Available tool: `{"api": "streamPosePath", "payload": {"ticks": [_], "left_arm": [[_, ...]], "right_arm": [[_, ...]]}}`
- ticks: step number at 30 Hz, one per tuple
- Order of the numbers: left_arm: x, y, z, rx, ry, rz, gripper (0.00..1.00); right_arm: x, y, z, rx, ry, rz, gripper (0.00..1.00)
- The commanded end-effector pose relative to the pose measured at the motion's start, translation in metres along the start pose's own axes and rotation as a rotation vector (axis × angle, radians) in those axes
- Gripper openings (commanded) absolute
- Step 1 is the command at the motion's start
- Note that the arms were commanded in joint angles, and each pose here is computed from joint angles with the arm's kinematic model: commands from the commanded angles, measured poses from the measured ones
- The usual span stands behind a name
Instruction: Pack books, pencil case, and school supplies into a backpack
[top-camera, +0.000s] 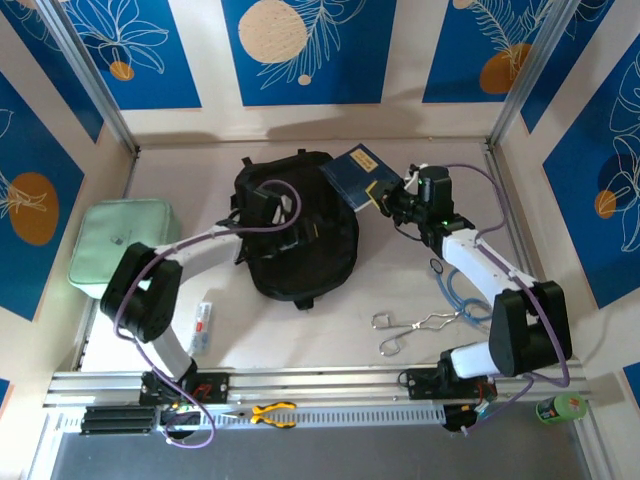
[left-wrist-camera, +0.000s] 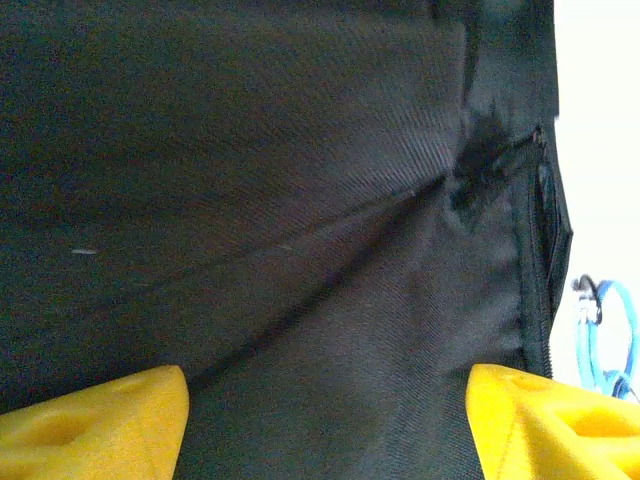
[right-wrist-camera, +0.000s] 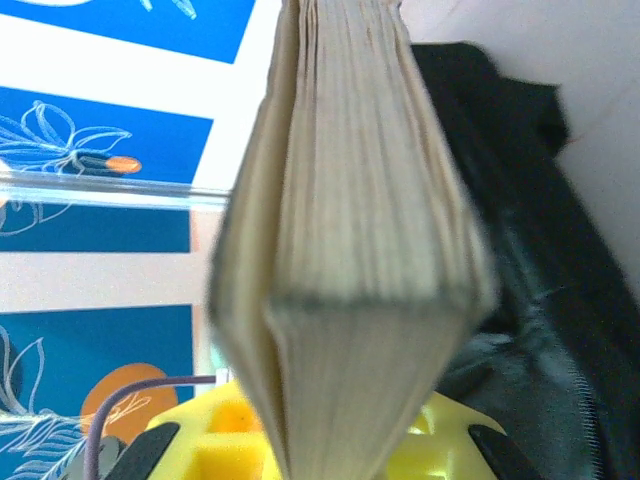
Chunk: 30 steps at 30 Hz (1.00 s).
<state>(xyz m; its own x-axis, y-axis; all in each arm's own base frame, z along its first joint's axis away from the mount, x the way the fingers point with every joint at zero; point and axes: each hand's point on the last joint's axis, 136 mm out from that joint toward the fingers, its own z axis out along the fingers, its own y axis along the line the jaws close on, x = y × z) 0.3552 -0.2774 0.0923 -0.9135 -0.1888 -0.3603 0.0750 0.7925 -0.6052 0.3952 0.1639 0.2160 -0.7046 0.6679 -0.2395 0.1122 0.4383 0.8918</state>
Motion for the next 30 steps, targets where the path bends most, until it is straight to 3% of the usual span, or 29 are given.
{"api": "streamPosePath", "payload": {"ticks": [1,10,15,18,22,27,30], "left_arm": [[0.007,-0.006,0.02,-0.004,0.033,0.02,0.72],[-0.003,-0.043,0.069,0.079,0.063,-0.007,0.66],[-0.013,-0.061,0.066,0.086,0.062,0.058,0.65],[-0.016,-0.067,0.043,0.054,0.063,0.187,0.67],[-0.004,-0.067,0.001,0.024,0.112,0.469,0.75],[0.011,-0.055,-0.042,-0.036,0.144,0.719,1.0],[0.022,-0.053,-0.055,-0.049,0.169,0.827,1.0]], "right_arm": [[-0.01,-0.008,-0.017,0.039,-0.052,-0.032,0.03],[-0.022,-0.028,-0.039,0.092,-0.092,0.0,0.03],[-0.027,-0.034,-0.049,0.114,-0.115,0.006,0.03],[-0.033,-0.04,-0.061,0.137,-0.142,0.018,0.02],[-0.042,-0.051,-0.076,0.183,-0.192,0.021,0.02],[-0.047,-0.06,-0.083,0.204,-0.207,0.037,0.01],[-0.048,-0.065,-0.083,0.212,-0.209,0.054,0.01]]}}
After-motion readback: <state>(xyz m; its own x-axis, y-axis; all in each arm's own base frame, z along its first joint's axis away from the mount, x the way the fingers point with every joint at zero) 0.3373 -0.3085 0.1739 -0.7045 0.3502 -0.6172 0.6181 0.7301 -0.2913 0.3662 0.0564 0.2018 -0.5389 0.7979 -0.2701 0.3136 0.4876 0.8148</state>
